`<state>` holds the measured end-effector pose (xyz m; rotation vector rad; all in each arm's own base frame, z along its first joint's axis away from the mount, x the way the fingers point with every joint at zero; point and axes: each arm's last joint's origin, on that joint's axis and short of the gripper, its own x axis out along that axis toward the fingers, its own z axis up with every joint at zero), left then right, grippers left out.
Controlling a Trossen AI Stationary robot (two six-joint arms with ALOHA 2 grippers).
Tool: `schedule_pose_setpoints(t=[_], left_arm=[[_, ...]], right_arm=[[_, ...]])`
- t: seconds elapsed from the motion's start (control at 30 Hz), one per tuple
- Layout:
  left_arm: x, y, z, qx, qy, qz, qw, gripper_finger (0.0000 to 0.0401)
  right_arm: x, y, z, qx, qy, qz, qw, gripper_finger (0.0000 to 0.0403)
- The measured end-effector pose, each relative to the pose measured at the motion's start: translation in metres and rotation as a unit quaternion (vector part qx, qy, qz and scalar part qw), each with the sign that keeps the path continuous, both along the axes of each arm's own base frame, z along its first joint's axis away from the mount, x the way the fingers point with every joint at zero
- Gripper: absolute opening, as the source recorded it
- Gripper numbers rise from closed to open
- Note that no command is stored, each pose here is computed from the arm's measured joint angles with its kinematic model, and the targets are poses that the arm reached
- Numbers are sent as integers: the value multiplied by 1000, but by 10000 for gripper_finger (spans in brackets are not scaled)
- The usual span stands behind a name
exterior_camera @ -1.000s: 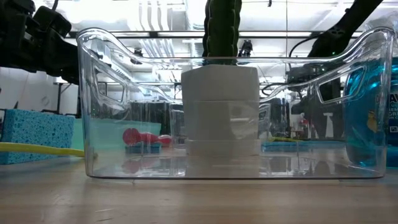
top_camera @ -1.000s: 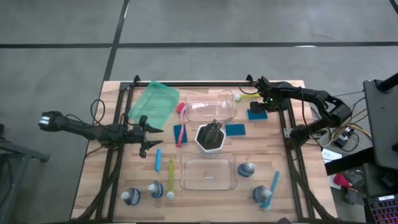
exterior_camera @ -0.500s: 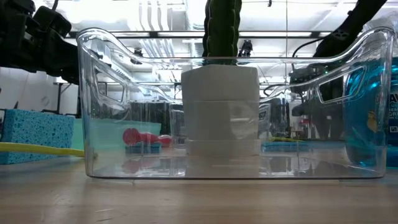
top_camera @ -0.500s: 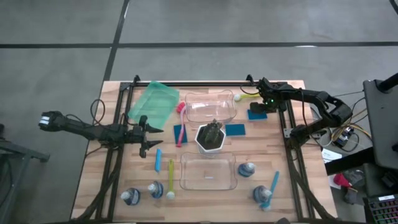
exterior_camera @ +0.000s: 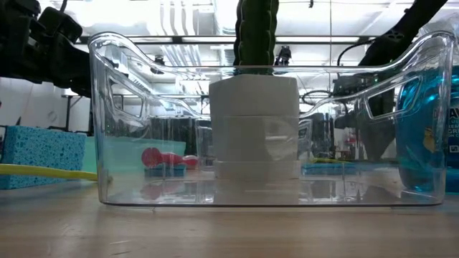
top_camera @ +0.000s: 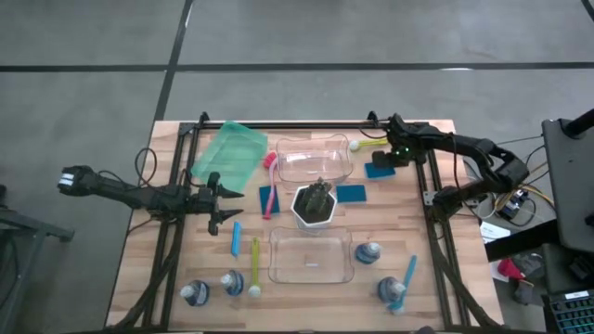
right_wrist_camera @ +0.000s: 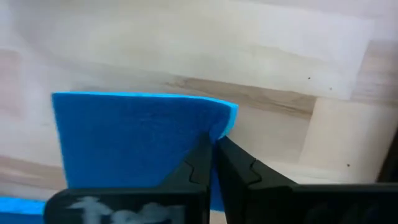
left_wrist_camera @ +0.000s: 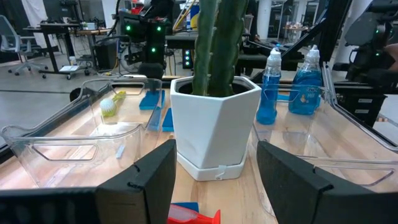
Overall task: Pick & Place Kitchen Sink Supplies
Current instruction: Put the blue sponge wipe into the top transparent bin
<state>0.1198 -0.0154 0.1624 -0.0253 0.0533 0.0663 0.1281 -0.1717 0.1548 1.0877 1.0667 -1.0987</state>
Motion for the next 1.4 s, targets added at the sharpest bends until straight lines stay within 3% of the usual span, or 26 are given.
schedule_pose_setpoints(t=[0.37, 0.87, 1.13, 1.4], left_arm=[[0, 0, 0, 0, 0, 0, 1000, 218], [0, 0, 0, 0, 0, 0, 1000, 218], [0, 0, 0, 0, 0, 0, 1000, 218], [0, 0, 0, 0, 0, 0, 1000, 218]], right_arm=[[-15, 18, 37, -53, -22, -27, 998, 9], [-30, 38, 73, -129, -112, -86, 982, 8], [-32, 47, 91, -167, -188, -108, 962, 8], [-16, 43, 108, -201, -304, -109, 925, 8]])
